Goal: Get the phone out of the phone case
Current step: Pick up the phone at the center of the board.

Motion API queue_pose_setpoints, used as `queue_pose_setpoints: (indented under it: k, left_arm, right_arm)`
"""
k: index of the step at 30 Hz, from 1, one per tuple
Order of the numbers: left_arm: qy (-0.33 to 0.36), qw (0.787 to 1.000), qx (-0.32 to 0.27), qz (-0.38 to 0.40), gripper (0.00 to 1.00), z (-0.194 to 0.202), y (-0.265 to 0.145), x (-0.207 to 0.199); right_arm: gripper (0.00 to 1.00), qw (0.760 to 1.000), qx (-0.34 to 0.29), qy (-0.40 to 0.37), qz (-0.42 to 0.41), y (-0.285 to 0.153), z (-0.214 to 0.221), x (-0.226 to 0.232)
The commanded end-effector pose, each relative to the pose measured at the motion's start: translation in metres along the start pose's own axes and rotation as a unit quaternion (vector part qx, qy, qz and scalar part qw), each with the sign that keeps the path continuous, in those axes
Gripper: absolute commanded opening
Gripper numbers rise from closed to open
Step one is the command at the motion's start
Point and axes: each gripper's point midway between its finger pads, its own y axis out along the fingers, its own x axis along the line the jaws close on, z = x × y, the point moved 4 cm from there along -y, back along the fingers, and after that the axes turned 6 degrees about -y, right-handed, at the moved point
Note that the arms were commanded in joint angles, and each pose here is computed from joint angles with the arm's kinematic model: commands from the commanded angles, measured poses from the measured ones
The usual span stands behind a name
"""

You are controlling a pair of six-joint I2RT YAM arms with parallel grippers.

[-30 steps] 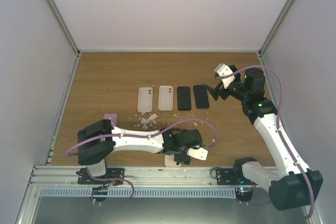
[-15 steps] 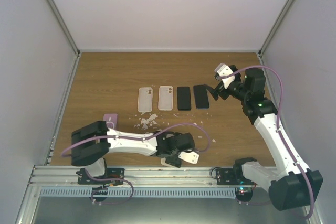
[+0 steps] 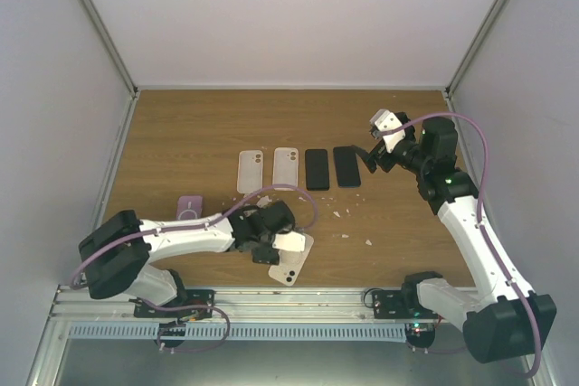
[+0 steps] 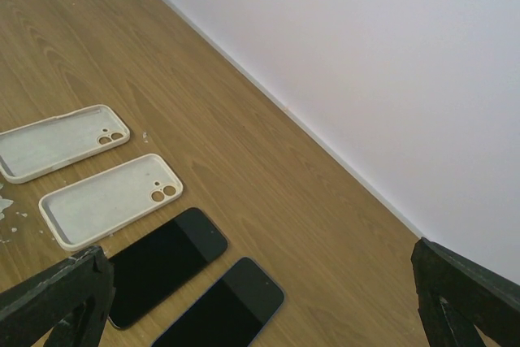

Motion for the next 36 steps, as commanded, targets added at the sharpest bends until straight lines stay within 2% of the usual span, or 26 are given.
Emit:
queue_pose_setpoints:
  k: [1,7,10,15,20,24,27,36]
  left_arm:
    - [-0.039,0.999,0.027,0.011,0.99,0.028,-0.006,0.011]
    - [-0.062,0.997,-0.031,0.021,0.99,-0.008,-0.034,0.025]
    - [-0.044,0.997,-0.05,0.027,0.99,-0.032,-0.039,0.026]
    - [-0.011,0.996,-0.066,0.059,0.99,-0.074,-0.034,0.003]
    - [0.009,0.996,-0.068,0.065,0.99,-0.095,-0.018,-0.013]
    - [0.029,0.998,-0.028,0.047,0.99,-0.095,0.005,-0.028]
    - [0.033,0.998,-0.019,0.049,0.99,-0.09,0.012,-0.034]
    - [0.054,0.998,0.038,0.025,0.99,-0.045,0.025,-0.043]
  right_arm:
    - [1.0,1.0,-0.02,-0.001,0.011,-0.008,-0.012,-0.006]
    - [1.0,1.0,-0.022,0.003,0.008,-0.007,-0.012,-0.006]
    - [1.0,1.0,-0.022,0.005,0.009,-0.007,-0.012,-0.007]
    - [1.0,1.0,-0.023,0.011,0.016,-0.01,-0.014,-0.013]
    - [1.0,0.999,-0.026,0.021,0.013,-0.011,-0.014,-0.014]
    - [1.0,0.999,-0.027,0.025,0.011,-0.009,-0.014,-0.015]
    - [1.0,0.999,-0.028,0.025,0.012,-0.01,-0.016,-0.016]
    - [1.0,0.999,-0.028,0.028,0.013,-0.009,-0.016,-0.017]
